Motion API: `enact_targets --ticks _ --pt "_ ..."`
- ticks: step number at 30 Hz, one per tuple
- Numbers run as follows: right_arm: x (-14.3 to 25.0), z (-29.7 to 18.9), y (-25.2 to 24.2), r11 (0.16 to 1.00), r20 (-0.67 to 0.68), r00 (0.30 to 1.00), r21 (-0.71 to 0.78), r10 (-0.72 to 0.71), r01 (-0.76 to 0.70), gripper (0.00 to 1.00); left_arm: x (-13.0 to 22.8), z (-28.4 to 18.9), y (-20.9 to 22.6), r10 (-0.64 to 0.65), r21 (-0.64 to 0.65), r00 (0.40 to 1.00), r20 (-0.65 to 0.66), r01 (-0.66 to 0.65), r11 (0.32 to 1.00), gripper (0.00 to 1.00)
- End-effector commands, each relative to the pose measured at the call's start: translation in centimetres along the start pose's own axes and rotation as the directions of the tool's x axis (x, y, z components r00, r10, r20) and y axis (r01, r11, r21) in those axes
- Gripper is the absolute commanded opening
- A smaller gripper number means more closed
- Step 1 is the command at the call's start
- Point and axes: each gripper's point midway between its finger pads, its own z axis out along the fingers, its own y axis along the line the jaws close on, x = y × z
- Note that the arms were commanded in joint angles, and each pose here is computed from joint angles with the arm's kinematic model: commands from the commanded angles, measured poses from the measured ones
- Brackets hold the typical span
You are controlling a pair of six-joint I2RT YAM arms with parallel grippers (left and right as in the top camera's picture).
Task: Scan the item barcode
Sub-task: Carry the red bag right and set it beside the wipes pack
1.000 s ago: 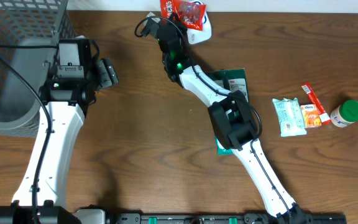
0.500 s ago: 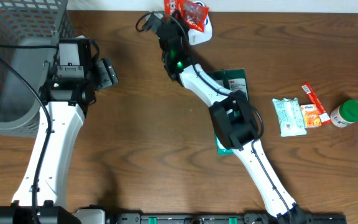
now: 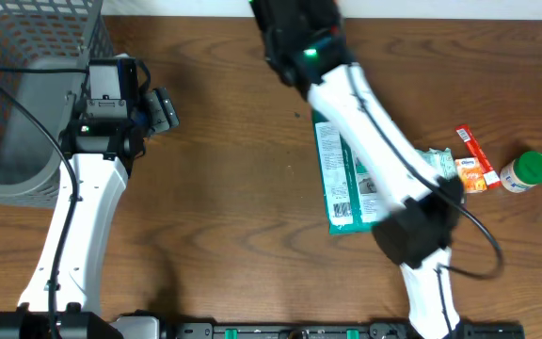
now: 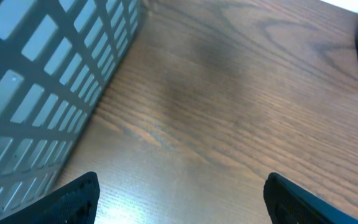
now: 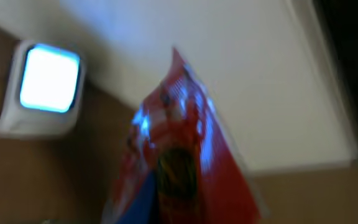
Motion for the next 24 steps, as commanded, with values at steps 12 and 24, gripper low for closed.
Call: enact_targets --ticks 12,24 --pt "16.1 -4.3 -5.7 0.604 -0.569 0.776 -0.526 0.273 -0.598 0.01 0.2 0.4 0.3 -0.003 -0.017 1.000 -0.008 0.003 1.000 0.85" --pt "29.3 2.4 -5.6 0.567 -0.758 0.614 -0.413 0.220 -0.713 0.02 0.2 0.4 0.3 -0.003 -0.017 1.000 -0.008 0.003 1.000 0.85"
